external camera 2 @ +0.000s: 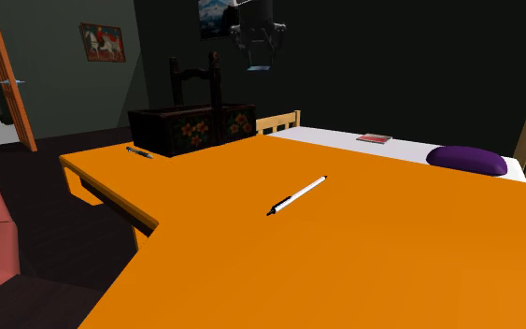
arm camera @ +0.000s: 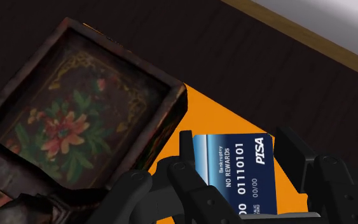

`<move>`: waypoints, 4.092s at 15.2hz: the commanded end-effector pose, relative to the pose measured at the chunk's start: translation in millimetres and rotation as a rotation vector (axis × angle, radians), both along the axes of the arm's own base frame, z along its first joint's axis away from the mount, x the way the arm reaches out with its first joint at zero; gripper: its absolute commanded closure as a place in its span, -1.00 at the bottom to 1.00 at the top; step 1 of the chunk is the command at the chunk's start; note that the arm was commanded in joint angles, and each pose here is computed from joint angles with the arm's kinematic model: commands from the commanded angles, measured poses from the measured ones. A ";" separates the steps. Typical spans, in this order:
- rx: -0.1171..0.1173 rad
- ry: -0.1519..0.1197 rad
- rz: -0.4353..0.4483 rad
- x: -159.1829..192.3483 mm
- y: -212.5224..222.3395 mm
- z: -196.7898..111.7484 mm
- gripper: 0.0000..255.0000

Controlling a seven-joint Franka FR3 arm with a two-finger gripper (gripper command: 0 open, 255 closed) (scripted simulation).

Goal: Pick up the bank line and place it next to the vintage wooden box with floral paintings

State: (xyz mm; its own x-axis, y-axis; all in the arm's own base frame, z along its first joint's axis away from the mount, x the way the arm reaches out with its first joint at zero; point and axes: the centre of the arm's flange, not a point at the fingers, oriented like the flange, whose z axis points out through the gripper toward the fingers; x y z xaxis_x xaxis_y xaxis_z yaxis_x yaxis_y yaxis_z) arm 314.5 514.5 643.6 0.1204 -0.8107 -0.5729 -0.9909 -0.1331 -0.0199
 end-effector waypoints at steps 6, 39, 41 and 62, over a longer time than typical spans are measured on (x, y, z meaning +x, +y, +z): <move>0.000 0.000 0.000 -0.3 0.4 -38.0 1.00; 0.000 0.000 0.000 -0.3 0.4 -198.8 1.00; 0.000 0.000 0.000 -0.3 0.4 -198.8 1.00; 0.000 0.000 0.000 2.7 -28.1 -157.8 -1.00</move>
